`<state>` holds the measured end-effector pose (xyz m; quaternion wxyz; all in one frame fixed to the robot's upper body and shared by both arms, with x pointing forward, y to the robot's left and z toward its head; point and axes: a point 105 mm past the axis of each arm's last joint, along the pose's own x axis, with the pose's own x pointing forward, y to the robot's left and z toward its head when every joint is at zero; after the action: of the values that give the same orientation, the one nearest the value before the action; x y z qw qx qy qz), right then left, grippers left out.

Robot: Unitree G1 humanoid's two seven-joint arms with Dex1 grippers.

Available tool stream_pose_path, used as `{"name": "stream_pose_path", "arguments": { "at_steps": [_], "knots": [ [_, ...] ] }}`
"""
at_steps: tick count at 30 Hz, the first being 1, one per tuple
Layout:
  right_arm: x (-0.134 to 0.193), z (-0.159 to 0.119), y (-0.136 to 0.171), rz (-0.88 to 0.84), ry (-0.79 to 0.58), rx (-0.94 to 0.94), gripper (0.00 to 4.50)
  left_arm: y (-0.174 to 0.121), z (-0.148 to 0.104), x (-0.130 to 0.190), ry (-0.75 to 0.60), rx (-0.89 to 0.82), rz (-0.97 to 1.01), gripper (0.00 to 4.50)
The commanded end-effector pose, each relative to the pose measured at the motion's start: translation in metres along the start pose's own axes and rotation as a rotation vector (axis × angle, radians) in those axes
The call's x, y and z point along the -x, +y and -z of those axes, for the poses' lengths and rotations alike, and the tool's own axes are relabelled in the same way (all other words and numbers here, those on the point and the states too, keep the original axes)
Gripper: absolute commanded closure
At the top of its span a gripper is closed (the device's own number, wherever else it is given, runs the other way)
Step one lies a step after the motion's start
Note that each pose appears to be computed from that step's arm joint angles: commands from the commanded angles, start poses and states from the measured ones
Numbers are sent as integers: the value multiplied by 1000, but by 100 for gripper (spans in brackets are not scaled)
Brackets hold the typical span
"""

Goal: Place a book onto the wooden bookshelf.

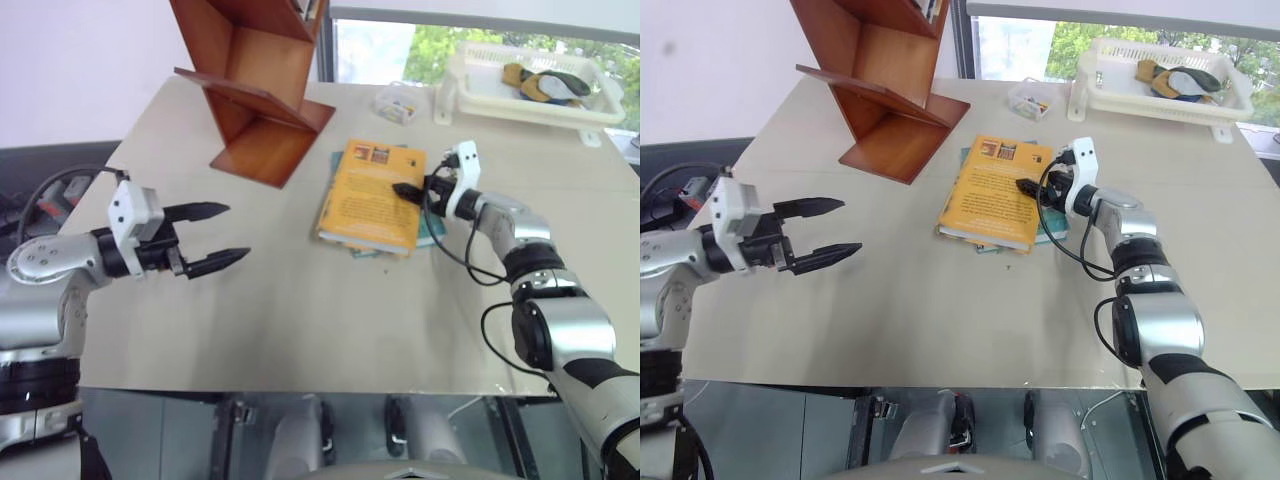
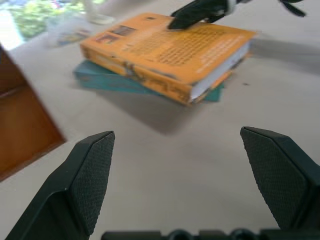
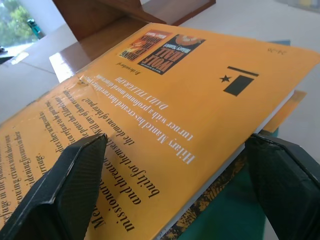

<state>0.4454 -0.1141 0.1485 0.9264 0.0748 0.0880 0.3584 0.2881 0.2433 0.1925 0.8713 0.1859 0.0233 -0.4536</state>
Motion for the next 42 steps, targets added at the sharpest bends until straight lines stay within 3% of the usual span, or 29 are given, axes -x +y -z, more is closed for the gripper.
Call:
{"name": "stream_pose_path", "arguments": {
  "at_steps": [1, 11, 19, 25, 36, 42],
  "knots": [
    [-6, -11, 8, -49, -16, 46, 0, -1, -17, 7, -41, -40, -39, 6],
    [-6, 5, 29, -247, 95, 191, 0, -7, -17, 9, -58, -18, -61, 6],
    [1, 12, 26, -260, 128, 229, 0, -4, -15, 8, -66, 2, -64, 6],
    [4, 10, 17, -216, 121, 239, 0, 0, -20, -21, -220, 233, -51, 6],
    [10, 3, 11, -191, 102, 257, 0, 13, 5, -69, -227, 627, -37, 6],
    [11, -13, 14, -204, 42, 263, 0, 7, 3, -87, -231, 706, 47, 6]
  ]
}}
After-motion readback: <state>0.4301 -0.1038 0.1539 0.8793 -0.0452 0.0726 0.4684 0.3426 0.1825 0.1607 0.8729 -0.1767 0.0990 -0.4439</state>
